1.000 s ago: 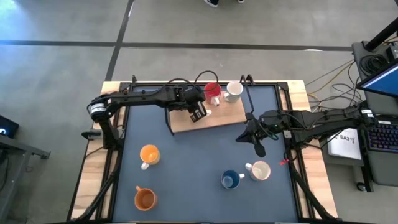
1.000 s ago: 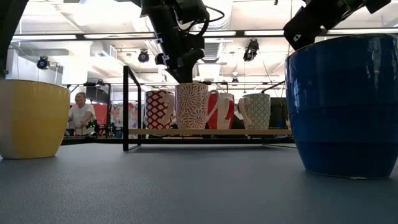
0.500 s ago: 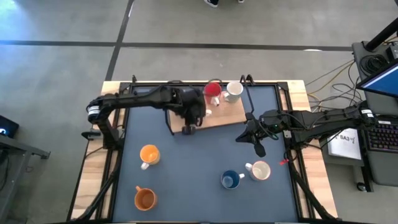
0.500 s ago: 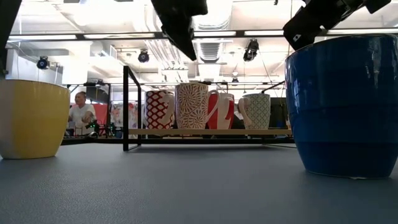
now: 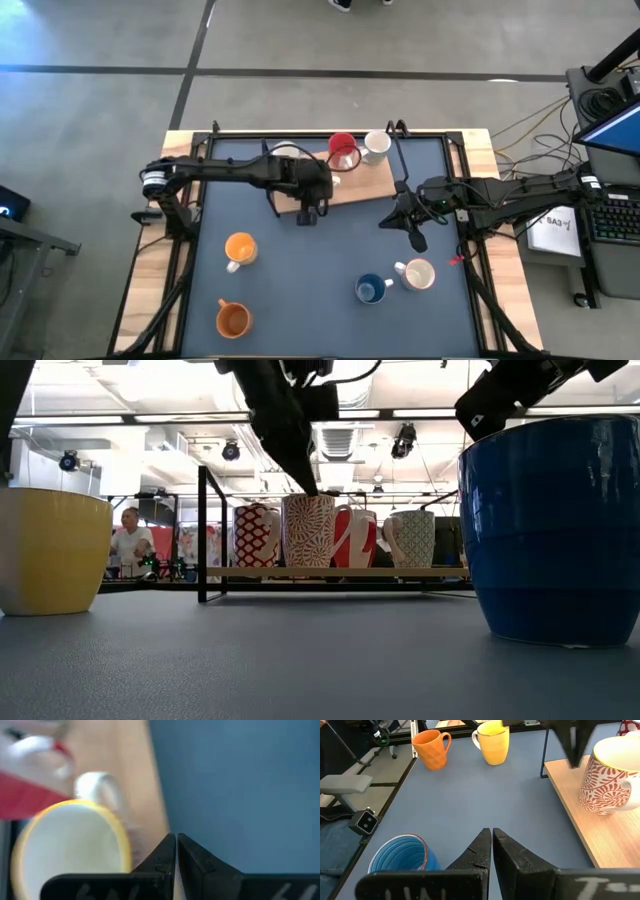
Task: Place coffee mugs
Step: Put the orange patterned mug on the shelf
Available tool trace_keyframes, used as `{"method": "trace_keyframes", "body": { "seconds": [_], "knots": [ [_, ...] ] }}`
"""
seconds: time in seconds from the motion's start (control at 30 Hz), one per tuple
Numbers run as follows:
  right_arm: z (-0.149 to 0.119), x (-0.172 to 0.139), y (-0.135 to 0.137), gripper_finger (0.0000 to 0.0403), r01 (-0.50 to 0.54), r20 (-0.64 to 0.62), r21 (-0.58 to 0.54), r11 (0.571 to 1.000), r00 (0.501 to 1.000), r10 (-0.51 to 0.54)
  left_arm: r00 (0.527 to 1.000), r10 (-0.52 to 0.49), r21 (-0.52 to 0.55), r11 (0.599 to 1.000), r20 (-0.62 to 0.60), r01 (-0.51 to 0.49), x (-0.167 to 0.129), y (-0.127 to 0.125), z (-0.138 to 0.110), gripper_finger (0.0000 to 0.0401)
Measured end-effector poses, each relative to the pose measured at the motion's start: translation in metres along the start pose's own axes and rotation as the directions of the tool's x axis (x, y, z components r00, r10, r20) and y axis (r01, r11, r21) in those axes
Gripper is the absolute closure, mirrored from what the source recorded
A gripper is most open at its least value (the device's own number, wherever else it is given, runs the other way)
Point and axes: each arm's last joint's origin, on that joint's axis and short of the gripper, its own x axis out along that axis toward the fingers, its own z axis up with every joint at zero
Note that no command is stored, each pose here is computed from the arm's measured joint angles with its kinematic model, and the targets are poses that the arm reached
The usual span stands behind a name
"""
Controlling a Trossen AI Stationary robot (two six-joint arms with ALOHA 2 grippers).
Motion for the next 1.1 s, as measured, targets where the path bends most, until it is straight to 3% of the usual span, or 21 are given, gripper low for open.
{"method": "trace_keyframes", "body": {
  "seconds": [0.13,0.63,0.83,1.1],
  "knots": [
    [0.0,0.0,0.0,0.0394,0.0,0.002,-0.001,1.0,1.0,0.0,0.996,0.086,-0.02,0.996,-0.018,-0.087,0.003,0.008,-0.003,0.0401],
    [0.0,0.0,-0.001,0.0394,0.025,0.005,-0.001,1.0,1.0,-0.025,0.99,0.141,-0.08,0.987,0.0,-0.14,0.015,0.036,-0.013,0.0401],
    [0.0,0.0,-0.001,0.0394,0.025,0.004,-0.001,1.0,1.0,-0.025,0.97,0.239,-0.09,0.966,-0.038,-0.241,0.015,0.044,-0.016,0.0401],
    [0.0,0.0,-0.001,0.0394,0.025,0.004,-0.001,1.0,1.0,-0.025,0.963,0.26,-0.093,0.959,-0.068,-0.266,0.015,0.048,-0.02,0.0401]
  ]
}}
